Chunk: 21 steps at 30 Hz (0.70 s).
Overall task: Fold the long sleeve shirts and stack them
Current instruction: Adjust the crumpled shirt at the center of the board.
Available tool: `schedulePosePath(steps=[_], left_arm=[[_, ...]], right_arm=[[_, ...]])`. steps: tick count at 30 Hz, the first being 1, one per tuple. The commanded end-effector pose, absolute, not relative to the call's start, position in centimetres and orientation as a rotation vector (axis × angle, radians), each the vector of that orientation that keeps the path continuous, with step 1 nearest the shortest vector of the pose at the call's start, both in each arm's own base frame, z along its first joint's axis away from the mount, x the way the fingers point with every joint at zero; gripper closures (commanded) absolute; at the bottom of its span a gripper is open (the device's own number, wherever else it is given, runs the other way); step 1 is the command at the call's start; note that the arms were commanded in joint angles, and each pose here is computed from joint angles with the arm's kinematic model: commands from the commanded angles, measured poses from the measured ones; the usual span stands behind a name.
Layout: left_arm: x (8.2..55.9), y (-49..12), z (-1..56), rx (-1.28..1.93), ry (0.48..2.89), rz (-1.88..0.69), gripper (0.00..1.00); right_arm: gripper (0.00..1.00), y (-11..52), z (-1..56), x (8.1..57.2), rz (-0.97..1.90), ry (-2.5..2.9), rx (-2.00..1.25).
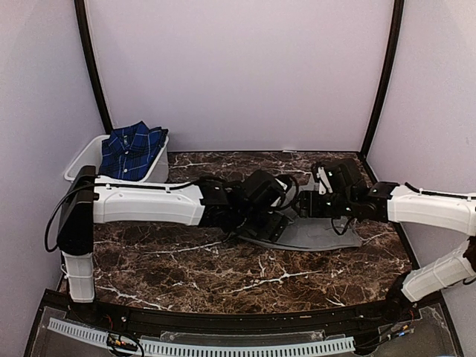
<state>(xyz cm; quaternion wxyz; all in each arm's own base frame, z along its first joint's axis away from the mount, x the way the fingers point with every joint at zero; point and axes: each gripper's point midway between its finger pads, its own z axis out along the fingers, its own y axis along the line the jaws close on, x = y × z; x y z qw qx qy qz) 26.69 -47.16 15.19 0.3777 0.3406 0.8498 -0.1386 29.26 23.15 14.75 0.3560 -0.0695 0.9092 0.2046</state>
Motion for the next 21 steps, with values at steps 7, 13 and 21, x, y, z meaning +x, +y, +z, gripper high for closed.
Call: schedulePosePath(steps=[7,13,21], left_arm=[[29.7,-45.3,13.4,0.911,2.129,0.133,0.14],[30.2,-44.6,11.6,0.959,2.126,0.229,0.15],[32.5,-42.5,11.2,0.882,2.168,0.281,0.60]], right_arm=[[0.29,22.5,14.4,31.8,0.577,2.310,-0.115],[0.29,22.6,13.4,32.1,0.577,2.325,-0.119],[0.31,22.8,11.6,32.3,0.552,2.368,-0.138]])
